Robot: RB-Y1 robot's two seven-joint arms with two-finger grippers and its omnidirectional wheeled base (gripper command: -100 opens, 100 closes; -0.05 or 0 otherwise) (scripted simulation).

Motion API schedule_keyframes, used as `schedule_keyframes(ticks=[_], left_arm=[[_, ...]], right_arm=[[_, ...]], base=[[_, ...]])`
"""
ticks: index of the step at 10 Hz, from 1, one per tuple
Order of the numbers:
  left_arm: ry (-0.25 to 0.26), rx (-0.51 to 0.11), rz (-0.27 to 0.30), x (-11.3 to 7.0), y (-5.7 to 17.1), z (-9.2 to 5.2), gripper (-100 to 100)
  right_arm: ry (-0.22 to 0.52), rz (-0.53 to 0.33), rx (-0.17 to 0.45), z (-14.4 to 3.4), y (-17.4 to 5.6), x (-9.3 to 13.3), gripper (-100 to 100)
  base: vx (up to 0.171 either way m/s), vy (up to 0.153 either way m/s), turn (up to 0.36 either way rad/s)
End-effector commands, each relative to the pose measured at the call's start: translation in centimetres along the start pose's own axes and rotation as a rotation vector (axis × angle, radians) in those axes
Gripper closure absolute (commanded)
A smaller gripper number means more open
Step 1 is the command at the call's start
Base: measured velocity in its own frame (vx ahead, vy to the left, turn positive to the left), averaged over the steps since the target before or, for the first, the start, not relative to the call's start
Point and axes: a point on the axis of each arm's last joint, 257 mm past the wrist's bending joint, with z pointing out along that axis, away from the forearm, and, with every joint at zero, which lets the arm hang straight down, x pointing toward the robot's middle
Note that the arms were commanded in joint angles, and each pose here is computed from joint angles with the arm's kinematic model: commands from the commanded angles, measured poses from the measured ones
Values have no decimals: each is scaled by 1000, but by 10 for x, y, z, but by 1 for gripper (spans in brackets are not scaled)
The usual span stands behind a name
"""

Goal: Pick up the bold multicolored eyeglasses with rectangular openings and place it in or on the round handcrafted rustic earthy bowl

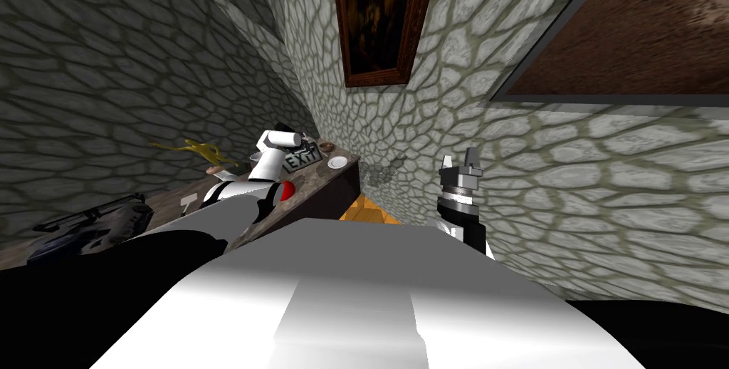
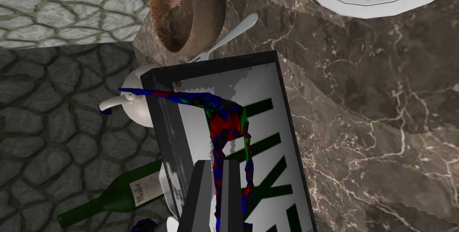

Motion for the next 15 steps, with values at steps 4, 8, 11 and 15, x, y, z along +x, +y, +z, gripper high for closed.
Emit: schedule_keyframes(ticks=[4, 8, 11, 15], left_arm=[[-5, -13, -40, -5, -19, 1, 100], [-12, -41, -88, -11, -28, 4, 100], [-20, -71, -119, -18, -24, 9, 100], [-17, -97, -162, -18, -30, 8, 100]], right_arm=[[0, 0, 0, 0, 0, 0, 0], [0, 0, 0, 0, 0, 0, 0], [0, 0, 0, 0, 0, 0, 0], [0, 0, 0, 0, 0, 0, 0]], base=[[51, 14, -41], [77, 30, -51], [75, 30, -39], [79, 29, -38]])
